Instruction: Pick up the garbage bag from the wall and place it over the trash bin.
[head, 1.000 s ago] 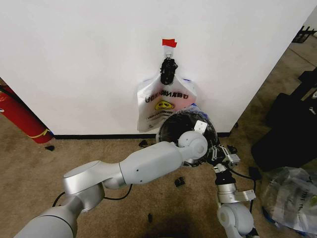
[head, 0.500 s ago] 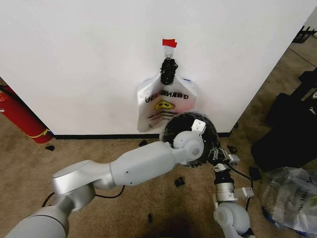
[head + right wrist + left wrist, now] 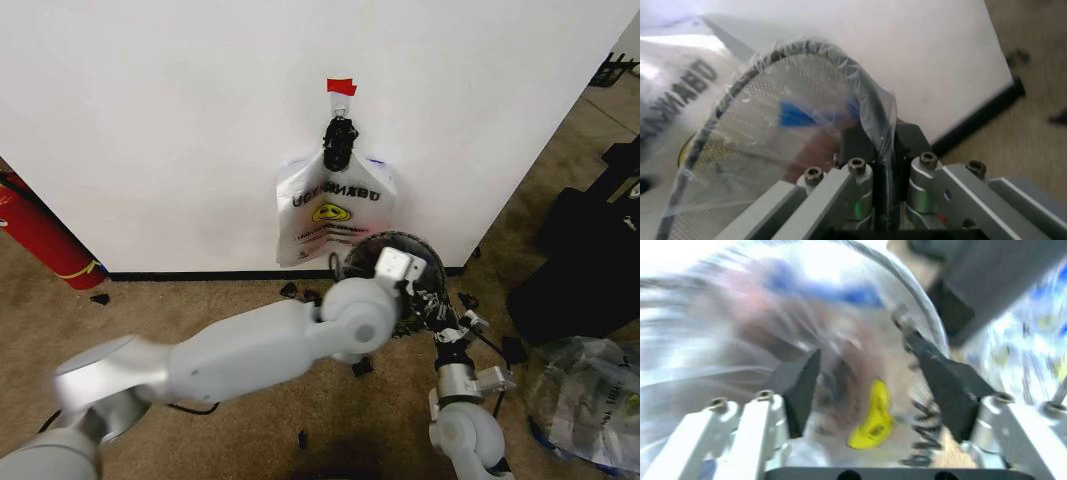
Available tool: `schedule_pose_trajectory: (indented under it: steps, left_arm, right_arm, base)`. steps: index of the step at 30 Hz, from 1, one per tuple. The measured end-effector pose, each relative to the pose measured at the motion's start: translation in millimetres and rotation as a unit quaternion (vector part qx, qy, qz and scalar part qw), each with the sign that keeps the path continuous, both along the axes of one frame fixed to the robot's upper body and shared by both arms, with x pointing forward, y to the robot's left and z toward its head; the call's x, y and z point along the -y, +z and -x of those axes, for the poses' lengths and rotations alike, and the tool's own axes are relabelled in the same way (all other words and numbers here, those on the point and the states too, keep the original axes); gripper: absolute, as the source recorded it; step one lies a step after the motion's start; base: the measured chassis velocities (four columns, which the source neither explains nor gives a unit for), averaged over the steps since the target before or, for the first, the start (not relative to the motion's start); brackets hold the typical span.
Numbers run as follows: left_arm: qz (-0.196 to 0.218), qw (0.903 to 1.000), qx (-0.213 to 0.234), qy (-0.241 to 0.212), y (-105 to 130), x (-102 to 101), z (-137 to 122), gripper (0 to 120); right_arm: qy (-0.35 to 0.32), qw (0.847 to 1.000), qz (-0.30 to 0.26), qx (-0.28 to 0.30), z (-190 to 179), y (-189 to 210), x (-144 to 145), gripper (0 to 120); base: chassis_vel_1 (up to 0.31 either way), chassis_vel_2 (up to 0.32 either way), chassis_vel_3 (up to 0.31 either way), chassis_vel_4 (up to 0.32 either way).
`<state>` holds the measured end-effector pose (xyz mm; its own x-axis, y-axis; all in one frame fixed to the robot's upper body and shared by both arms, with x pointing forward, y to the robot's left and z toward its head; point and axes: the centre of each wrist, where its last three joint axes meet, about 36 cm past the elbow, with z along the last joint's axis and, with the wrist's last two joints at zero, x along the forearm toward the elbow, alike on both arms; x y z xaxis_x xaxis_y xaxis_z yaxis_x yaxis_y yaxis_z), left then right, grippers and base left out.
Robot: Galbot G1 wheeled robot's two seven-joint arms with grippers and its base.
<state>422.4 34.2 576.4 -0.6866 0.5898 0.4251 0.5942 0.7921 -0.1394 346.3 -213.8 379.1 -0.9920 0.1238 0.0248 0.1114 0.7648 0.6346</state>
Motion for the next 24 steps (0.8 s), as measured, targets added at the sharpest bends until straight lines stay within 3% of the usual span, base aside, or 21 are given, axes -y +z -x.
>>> schedule_pose_trajectory:
  steps: [1,2,7,8,11,14,17,21,23,24]
  left_arm:
    - [0.013,0.9998,0.007,0.012,-6.1,-17.5,1.8,72]
    - [0.013,0.9998,0.007,0.012,-6.1,-17.5,1.8,72]
    - [0.089,0.993,0.06,0.049,-17.3,-86.9,22.1,93]
    - [0.089,0.993,0.06,0.049,-17.3,-86.9,22.1,93]
    - [0.123,0.9825,0.11,0.085,-12.0,-121.4,32.3,99]
    - [0.134,0.973,0.141,0.125,-21.3,-148.6,47.9,100]
    - [0.13,0.9687,0.155,0.144,-31.9,-157.8,57.8,100]
    - [0.117,0.9603,0.162,0.194,-74.1,-171.8,92.8,100]
    - [0.122,0.9487,0.171,0.236,-88.8,-175.3,107.0,100]
    - [0.122,0.9487,0.171,0.236,-88.8,-175.3,107.0,100]
  right_arm:
    - [0.002,1.0,-0.008,-0.009,0.1,3.4,-0.8,1]
    - [0.002,1.0,-0.008,-0.009,0.1,3.4,-0.8,1]
    - [0.024,0.997,-0.044,-0.054,0.7,12.9,-0.6,1]
    - [0.024,0.997,-0.044,-0.054,0.7,12.9,-0.6,1]
    - [0.051,0.993,-0.058,-0.087,2.9,15.2,2.2,1]
    - [0.083,0.985,-0.074,-0.129,4.4,17.4,7.0,1]
    - [0.09,0.983,-0.078,-0.141,3.5,18.3,9.4,1]
    - [0.099,0.976,-0.088,-0.172,-6.3,17.8,14.9,1]
    - [0.114,0.973,-0.083,-0.185,-17.9,15.3,16.0,1]
    - [0.114,0.973,-0.083,-0.185,-17.9,15.3,16.0,1]
  base:
    - [0.0,0.0,0.0,0.0]
    - [0.0,0.0,0.0,0.0]
    - [0.0,0.0,0.0,0.0]
    - [0.0,0.0,0.0,0.0]
    - [0.0,0.0,0.0,0.0]
    - [0.0,0.0,0.0,0.0]
    - [0.0,0.0,0.0,0.0]
    - [0.0,0.0,0.0,0.0]
    - [0.0,0.0,0.0,0.0]
    - [0.0,0.0,0.0,0.0]
